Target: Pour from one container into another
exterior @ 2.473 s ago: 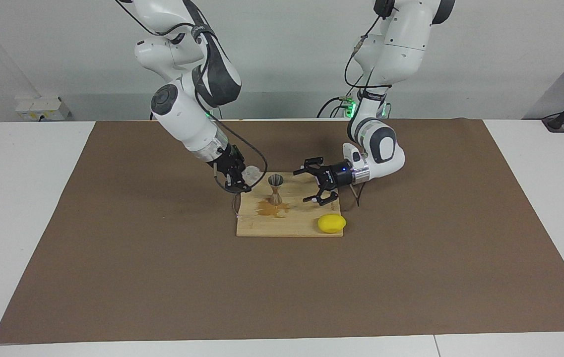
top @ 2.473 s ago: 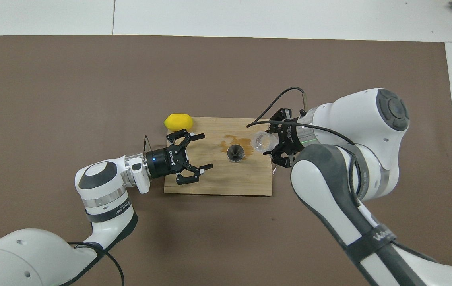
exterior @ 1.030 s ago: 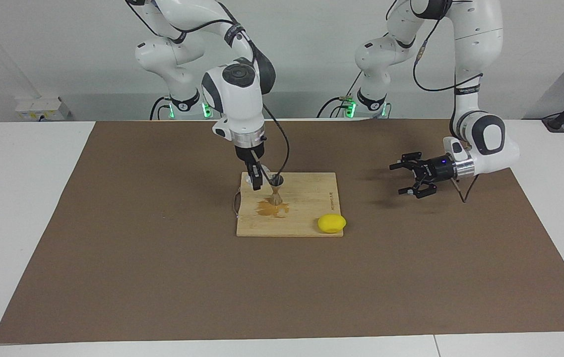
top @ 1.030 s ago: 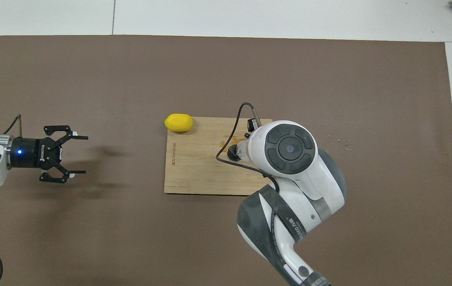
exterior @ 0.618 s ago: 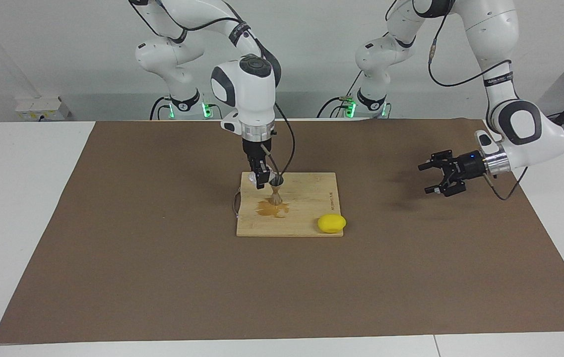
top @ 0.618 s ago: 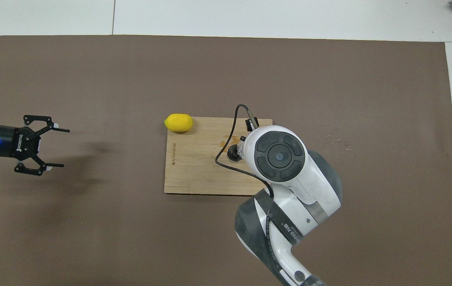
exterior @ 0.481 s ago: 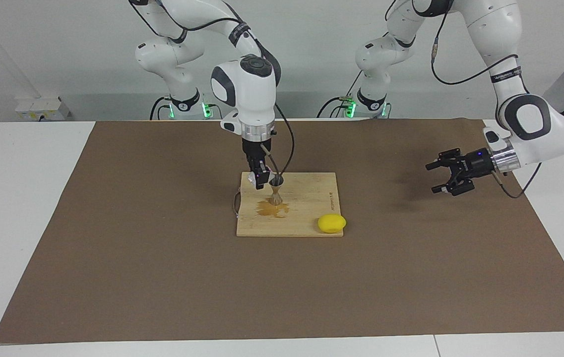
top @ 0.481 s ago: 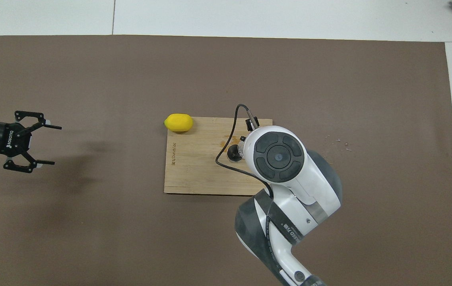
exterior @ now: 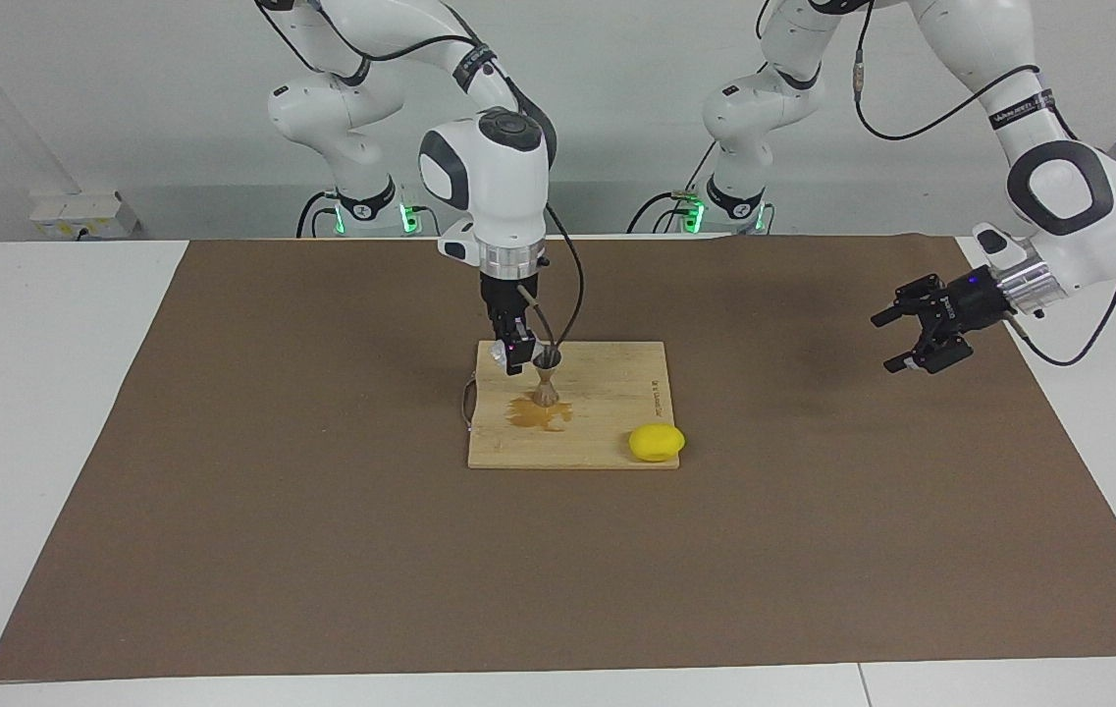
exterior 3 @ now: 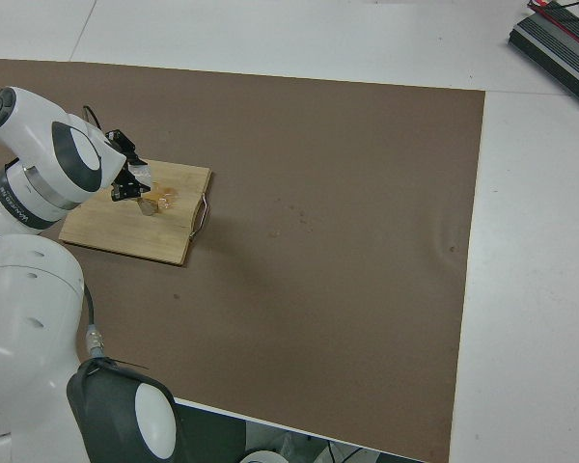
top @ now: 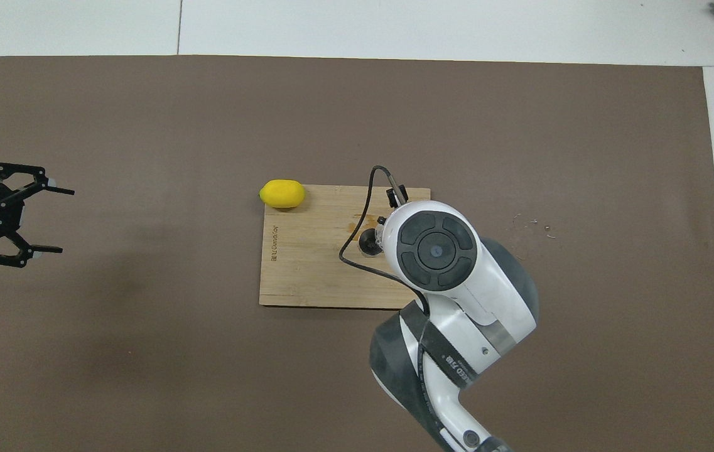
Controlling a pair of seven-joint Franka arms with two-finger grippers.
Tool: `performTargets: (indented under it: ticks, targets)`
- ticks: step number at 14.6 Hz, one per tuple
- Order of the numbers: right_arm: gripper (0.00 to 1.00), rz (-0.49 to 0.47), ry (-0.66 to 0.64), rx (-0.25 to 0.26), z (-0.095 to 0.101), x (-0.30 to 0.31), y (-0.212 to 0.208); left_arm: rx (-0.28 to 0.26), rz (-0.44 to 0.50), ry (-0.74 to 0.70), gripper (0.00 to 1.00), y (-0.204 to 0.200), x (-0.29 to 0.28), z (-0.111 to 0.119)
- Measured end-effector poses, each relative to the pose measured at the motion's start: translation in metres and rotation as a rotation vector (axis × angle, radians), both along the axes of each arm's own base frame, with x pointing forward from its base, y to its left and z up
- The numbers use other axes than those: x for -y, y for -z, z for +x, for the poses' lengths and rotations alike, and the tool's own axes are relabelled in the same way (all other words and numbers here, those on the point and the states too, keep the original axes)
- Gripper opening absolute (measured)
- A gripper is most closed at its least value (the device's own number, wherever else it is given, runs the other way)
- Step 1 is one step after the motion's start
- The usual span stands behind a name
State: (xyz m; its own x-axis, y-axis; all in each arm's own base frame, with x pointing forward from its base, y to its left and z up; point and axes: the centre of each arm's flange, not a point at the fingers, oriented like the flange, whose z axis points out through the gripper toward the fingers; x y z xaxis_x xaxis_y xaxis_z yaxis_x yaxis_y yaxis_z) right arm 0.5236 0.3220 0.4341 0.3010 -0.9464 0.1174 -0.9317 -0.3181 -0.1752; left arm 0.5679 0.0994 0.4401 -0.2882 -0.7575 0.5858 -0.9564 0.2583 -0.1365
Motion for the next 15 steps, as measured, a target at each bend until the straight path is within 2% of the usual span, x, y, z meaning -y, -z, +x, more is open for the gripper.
performTargets:
  ticks: [3, 7, 10, 13, 15]
  targets:
    - [0.51, 0.008, 0.026, -0.002, 0.001, 0.002, 0.000, -0.007, 0.073, -0.031, 1.00, -0.028, 0.029, 0.000]
    - [0.51, 0.065, 0.075, -0.036, 0.003, 0.004, 0.000, -0.084, 0.201, -0.199, 1.00, -0.065, 0.058, -0.008]
    - [0.51, 0.120, 0.133, -0.063, 0.011, 0.016, -0.002, -0.120, 0.284, -0.312, 1.00, -0.089, 0.085, -0.015]
    - [0.51, 0.154, 0.173, -0.083, 0.017, 0.026, -0.002, -0.176, 0.361, -0.485, 1.00, -0.106, 0.115, -0.021]
    - [0.51, 0.202, 0.193, -0.120, 0.022, 0.032, 0.003, -0.232, 0.396, -0.647, 1.00, -0.117, 0.128, -0.027]
